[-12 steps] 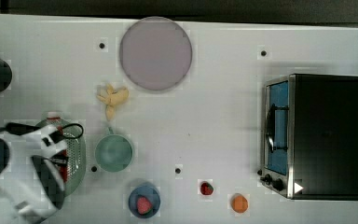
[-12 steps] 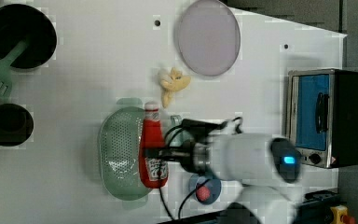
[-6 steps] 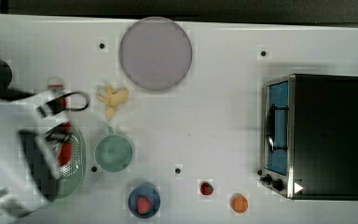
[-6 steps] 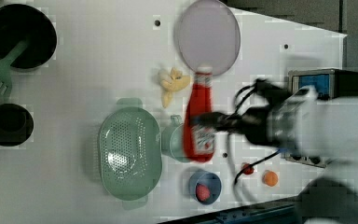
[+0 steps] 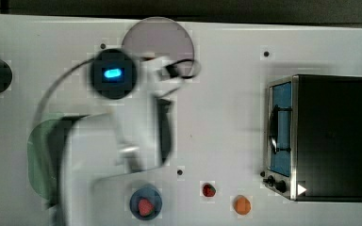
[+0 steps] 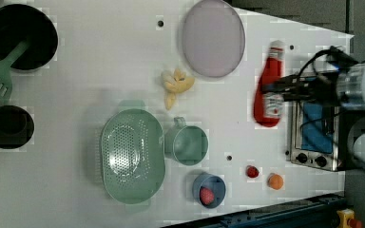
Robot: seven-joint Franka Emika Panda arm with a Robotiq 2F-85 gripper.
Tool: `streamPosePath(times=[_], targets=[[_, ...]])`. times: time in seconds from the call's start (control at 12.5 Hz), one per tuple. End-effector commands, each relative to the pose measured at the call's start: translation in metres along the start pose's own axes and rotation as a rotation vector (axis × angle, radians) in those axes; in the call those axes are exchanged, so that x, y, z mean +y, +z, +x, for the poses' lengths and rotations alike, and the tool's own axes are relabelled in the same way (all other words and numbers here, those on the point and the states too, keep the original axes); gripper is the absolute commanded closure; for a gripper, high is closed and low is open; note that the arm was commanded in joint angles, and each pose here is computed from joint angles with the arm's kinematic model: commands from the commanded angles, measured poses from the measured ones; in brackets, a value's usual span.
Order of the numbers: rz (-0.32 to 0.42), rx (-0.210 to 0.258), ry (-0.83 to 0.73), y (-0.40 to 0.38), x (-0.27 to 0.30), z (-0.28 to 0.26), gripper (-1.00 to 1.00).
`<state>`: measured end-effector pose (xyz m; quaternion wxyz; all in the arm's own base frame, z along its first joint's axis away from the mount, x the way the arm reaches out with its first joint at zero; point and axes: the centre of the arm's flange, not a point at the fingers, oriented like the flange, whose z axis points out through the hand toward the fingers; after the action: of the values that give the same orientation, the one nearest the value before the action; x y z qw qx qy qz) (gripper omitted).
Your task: Pick ketchup from strainer and place it on the table
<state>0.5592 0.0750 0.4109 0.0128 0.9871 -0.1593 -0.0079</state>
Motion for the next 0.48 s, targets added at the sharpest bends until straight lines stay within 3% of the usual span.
streamPosePath(times=[0.08, 0.32, 0.48], targets=[[-0.022, -0.055, -0.023, 0.018, 0.047, 0.005, -0.18], [-0.033, -0.091, 0.005, 0.063, 0.076, -0.007, -0.18], [-0.022, -0.067, 0.022, 0.092, 0.089, -0.015, -0.18]])
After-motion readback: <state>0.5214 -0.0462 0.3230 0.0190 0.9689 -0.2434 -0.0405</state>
